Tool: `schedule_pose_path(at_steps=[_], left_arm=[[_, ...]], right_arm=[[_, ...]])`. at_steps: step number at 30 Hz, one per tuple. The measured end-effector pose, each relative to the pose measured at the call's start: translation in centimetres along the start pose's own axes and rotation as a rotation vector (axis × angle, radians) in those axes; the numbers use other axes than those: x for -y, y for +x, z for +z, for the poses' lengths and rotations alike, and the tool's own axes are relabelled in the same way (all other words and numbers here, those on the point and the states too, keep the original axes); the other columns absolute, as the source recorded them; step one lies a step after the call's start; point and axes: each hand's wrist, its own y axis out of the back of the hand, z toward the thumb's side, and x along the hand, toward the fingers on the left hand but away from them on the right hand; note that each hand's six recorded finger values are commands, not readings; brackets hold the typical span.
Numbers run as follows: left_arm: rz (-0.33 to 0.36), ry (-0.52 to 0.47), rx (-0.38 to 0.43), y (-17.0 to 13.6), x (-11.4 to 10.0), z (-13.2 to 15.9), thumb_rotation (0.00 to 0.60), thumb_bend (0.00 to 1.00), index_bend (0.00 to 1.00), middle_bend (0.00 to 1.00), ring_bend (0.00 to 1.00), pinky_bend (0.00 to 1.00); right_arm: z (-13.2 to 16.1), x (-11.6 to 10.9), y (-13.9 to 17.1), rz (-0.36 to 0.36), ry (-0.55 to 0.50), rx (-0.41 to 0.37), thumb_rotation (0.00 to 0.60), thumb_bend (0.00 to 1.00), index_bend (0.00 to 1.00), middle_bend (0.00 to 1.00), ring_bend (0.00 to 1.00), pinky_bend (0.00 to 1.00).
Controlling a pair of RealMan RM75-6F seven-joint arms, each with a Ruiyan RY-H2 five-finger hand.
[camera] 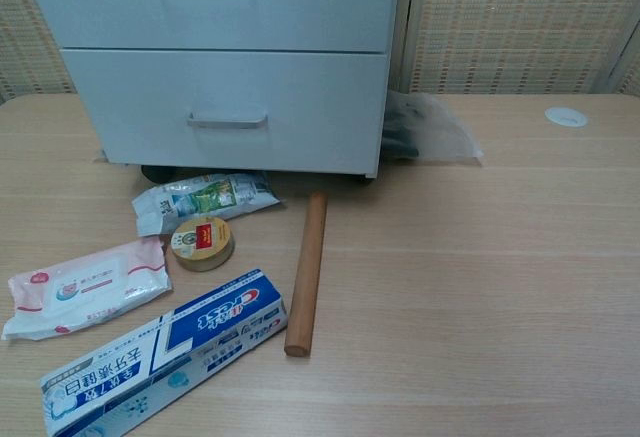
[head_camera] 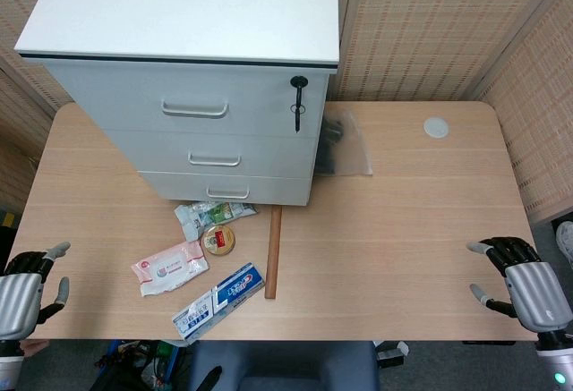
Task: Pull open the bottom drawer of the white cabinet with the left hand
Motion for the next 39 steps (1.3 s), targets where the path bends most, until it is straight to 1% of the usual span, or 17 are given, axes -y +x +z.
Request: schedule_pose_path(at_steps=[9,14,19,21,23,26,27,30,32,35,39], left_arm=[[0.009,-0.005,0.016,0.0,-0.2,0.2,0.6,0.5,0.21,0.3,0.26,0.2],[0.012,-0.007,0.038,0.4,-0.3,0.7,0.6,0.5,0.21,0.3,0.26,0.2],[0.015,-0.017,0.1,1.5,-0.7,1.8,0.6,0.5,0.22,0.3,0.26,0.2],[0.015,-0.027,0.131,2.0,-0.9,2.4,0.6,0.5,0.23,0.31,0.28,0.22],[0.016,-0.044,0.174,2.9,-1.2,3.2,0.6,0.5,0.24,0.36,0.34,0.3],[0.016,-0.074,0.252,4.2,-1.7,4.8,0.6,0.5,0.25,0.49,0.45,0.51],[0.014,-0.082,0.277,4.6,-1.8,5.4,0.6,0.5,0.25,0.55,0.5,0.6],[-0.007,-0.1,0.361,6.0,-1.8,7.3,0.6,0.5,0.26,0.69,0.65,0.8],[-0.031,-0.106,0.419,7.0,-1.6,8.7,0.6,0.5,0.26,0.75,0.72,0.87],[-0.071,-0.109,0.493,8.2,-1.2,10.7,0.6,0.5,0.26,0.82,0.81,0.94],[-0.131,-0.137,0.577,9.5,-0.6,13.4,0.6,0.57,0.24,0.89,0.88,0.99]], right_arm=[[-0.2,0.0,0.2,-0.008,-0.003,0.012,0.6,0.19,0.29,0.28,0.21,0.18],[-0.5,-0.4,0.6,-0.029,-0.005,0.023,0.6,0.19,0.29,0.28,0.21,0.18],[-0.7,-0.9,0.7,-0.054,-0.002,0.037,0.6,0.19,0.29,0.28,0.21,0.18],[-0.8,-1.0,0.8,-0.06,-0.001,0.039,0.6,0.19,0.29,0.28,0.21,0.18],[-0.7,-1.1,0.8,-0.064,0.001,0.04,0.6,0.19,0.29,0.28,0.21,0.18],[-0.6,-1.2,0.8,-0.071,0.003,0.041,0.6,0.19,0.29,0.28,0.21,0.18],[-0.6,-1.3,0.7,-0.074,0.004,0.04,0.6,0.19,0.29,0.28,0.21,0.18],[-0.5,-1.6,0.7,-0.086,0.012,0.038,0.6,0.18,0.29,0.29,0.21,0.18],[-0.4,-1.9,0.7,-0.097,0.017,0.035,0.6,0.18,0.29,0.29,0.21,0.18],[-0.3,-2.4,0.7,-0.112,0.028,0.034,0.6,0.18,0.29,0.29,0.21,0.18],[-0.2,-3.0,0.7,-0.133,0.049,0.037,0.6,0.18,0.29,0.29,0.21,0.18]])
